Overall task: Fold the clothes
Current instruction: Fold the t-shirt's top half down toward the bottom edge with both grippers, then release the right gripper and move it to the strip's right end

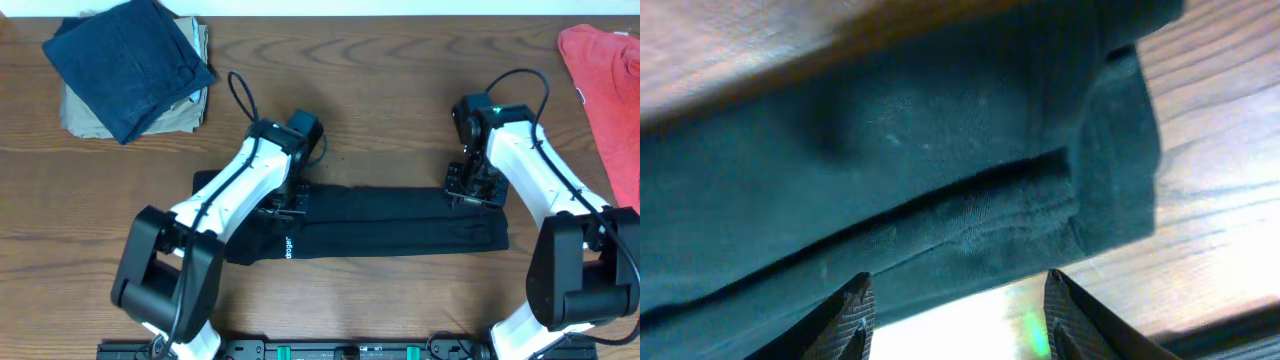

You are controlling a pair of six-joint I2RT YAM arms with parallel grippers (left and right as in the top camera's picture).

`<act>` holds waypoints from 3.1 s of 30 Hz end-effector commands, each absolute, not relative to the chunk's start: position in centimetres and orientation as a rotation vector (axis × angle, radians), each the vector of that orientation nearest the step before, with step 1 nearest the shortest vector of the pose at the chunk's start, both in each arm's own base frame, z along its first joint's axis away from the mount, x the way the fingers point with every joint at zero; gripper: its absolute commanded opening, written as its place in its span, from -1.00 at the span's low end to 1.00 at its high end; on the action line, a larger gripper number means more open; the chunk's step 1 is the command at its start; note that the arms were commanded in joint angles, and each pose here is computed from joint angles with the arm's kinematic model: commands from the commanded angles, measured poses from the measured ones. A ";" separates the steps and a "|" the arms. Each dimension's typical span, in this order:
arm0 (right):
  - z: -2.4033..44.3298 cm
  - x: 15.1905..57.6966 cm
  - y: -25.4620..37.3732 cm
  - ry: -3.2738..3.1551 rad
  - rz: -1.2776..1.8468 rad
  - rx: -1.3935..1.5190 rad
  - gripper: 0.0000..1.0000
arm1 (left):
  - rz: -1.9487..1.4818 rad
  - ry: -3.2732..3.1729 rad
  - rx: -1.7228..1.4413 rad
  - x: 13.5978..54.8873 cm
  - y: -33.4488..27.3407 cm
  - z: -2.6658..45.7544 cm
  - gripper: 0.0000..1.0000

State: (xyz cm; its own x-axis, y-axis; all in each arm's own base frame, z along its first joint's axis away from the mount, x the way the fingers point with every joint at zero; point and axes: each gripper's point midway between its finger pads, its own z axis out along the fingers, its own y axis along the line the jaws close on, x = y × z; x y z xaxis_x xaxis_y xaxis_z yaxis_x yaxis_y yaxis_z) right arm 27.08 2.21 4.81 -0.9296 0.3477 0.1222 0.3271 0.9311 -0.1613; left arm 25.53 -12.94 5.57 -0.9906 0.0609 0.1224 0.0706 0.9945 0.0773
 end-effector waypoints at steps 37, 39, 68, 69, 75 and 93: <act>2.5 25.2 2.5 -2.927 0.191 -0.503 0.16 | 0.224 -3.049 -0.106 27.7 -13.5 6.2 -0.70; 2.4 25.3 2.5 -2.931 0.189 -0.504 0.18 | 0.231 -3.056 -0.128 28.0 -14.0 5.7 -0.70; -0.6 25.2 1.5 -2.964 0.087 -0.532 -0.59 | 0.007 -2.755 0.248 25.4 -4.6 -2.1 -0.88; -0.6 25.2 1.3 -2.959 0.079 -0.549 -0.64 | 0.008 -2.747 0.264 25.4 -4.3 -2.1 -0.88; -0.4 24.8 0.0 -2.925 0.072 -0.611 -0.95 | 0.021 -2.739 0.326 25.2 -3.1 -1.1 -0.88; 7.5 28.7 -6.8 -2.943 0.048 -0.873 0.99 | 0.121 -3.084 0.342 26.5 -3.3 9.6 0.47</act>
State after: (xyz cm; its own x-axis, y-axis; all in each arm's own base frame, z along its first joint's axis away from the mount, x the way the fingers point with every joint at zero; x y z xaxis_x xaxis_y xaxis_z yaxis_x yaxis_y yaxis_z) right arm 28.40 -4.83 6.77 -0.8493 0.5183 0.1003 0.5165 0.8551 -0.0452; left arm 26.63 -3.60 9.51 -0.9756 -0.2147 0.0469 -0.2181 0.9721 -0.0867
